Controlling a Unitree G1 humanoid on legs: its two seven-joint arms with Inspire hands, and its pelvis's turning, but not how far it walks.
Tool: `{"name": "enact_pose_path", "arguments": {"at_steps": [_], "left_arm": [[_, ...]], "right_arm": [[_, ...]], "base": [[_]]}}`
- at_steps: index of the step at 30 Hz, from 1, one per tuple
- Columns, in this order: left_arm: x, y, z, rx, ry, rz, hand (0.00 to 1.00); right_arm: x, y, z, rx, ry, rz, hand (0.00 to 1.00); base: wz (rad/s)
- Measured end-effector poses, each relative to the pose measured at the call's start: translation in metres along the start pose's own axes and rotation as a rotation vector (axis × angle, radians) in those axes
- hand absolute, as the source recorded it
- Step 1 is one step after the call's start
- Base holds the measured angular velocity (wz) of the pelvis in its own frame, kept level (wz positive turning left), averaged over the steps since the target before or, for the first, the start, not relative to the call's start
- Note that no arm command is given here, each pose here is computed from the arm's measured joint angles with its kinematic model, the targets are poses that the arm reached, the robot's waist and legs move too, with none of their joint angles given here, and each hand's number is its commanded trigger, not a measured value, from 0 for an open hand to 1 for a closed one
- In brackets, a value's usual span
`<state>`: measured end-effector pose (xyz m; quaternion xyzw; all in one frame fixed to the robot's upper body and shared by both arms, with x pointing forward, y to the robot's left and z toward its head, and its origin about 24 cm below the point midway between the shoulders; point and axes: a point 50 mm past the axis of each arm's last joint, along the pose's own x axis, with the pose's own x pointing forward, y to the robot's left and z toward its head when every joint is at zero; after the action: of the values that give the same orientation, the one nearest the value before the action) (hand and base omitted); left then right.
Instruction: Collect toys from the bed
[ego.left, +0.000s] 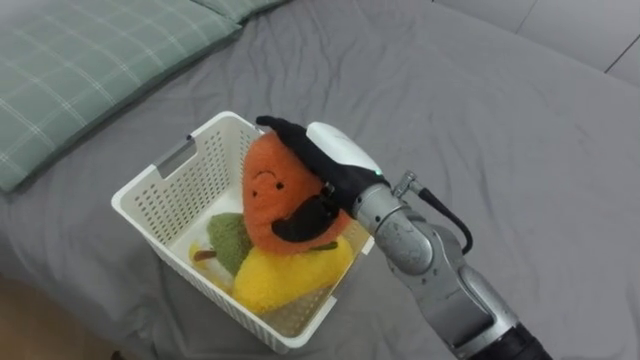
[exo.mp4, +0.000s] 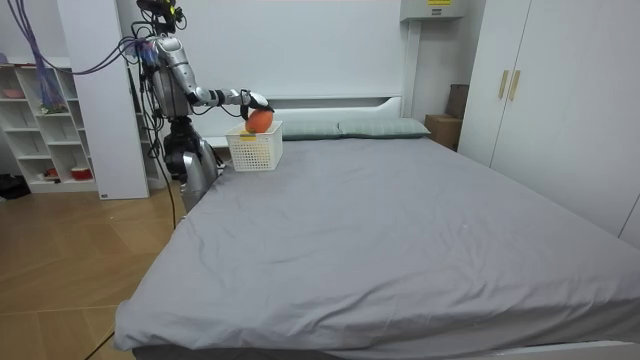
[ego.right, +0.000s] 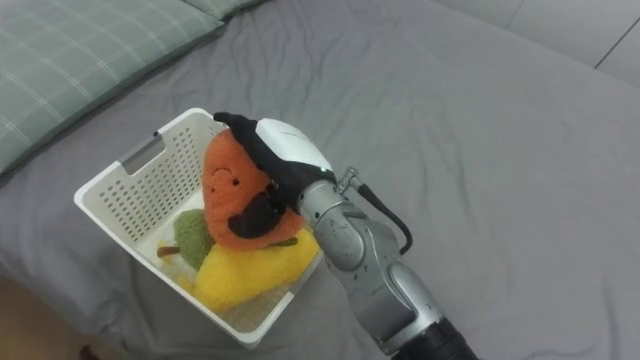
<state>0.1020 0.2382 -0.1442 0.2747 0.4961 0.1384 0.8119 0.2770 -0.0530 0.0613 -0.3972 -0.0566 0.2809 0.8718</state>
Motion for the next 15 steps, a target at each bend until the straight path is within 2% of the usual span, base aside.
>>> {"name": "enact_pose_path", "arguments": {"at_steps": [15], "left_arm": [[0.0001,-0.0012,-0.0008,0.002,0.004,-0.020,0.00]], "right_arm": [[-0.0002,-0.0024,0.0058,0.048,-0.030,-0.012,0.00]], "base": [[0.00]]}}
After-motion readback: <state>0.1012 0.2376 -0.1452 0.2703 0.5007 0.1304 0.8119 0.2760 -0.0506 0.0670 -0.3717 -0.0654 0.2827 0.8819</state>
